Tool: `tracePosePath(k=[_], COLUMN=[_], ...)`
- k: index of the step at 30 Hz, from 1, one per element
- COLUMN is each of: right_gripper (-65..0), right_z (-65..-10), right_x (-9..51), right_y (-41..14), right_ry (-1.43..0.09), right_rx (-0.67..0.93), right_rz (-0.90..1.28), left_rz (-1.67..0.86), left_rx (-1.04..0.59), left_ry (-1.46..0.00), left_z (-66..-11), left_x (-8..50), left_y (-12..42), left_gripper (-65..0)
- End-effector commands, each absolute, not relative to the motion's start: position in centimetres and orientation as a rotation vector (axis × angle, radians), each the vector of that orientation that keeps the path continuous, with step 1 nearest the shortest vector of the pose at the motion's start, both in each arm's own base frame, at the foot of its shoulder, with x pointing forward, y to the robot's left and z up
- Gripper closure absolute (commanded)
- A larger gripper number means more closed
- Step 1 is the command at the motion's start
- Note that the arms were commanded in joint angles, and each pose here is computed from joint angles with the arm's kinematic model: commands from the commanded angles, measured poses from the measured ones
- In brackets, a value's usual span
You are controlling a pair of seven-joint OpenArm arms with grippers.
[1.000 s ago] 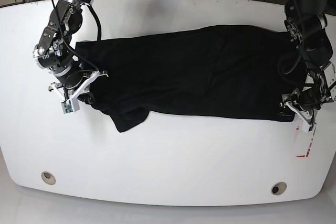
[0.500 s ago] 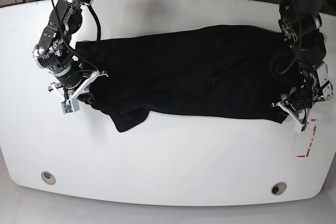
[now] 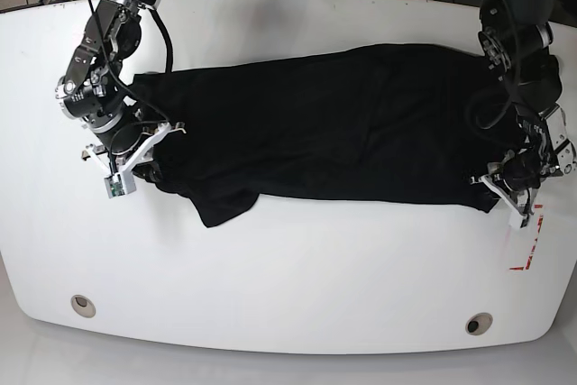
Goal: Fold the T-shirt properly
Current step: 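Lift the shirt with both grippers and swing it up toward the arms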
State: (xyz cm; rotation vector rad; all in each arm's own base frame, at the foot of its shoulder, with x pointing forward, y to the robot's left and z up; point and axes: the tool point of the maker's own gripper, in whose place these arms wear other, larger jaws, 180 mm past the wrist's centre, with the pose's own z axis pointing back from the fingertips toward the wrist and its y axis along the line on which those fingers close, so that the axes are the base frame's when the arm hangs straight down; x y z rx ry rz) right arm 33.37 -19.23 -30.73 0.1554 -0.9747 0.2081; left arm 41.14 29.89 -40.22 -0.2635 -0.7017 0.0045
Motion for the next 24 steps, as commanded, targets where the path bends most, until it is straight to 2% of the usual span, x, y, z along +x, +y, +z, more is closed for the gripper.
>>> tracePosePath(k=[1, 5, 14, 24], right_gripper=[-0.2, -0.2, -0.2, -0.2], right_z=[-27.8, -26.7, -22.8, -15.7], right_x=[34.5, 35.4, 38.7, 42.9], right_y=[-19.4, -20.3, -22.9, -26.0], right_ry=[-1.069, -1.092, -1.167, -1.293], right_rx=[0.139, 0.106, 0.044, -0.034], right_rz=[0.229, 0.245, 0.268, 0.302], left_rz=[-0.006, -0.041, -0.139, -0.180], left_rx=[-0.205, -0.116, -0.003, 0.191], left_ry=[-0.801, -0.827, -0.944, -1.128], left_z=[-36.2, -33.4, -26.9, -14.1], left_x=[42.7, 42.3, 43.5, 44.6], left_y=[32.0, 33.4, 31.6, 31.8], left_gripper=[0.0, 0.0, 0.0, 0.0])
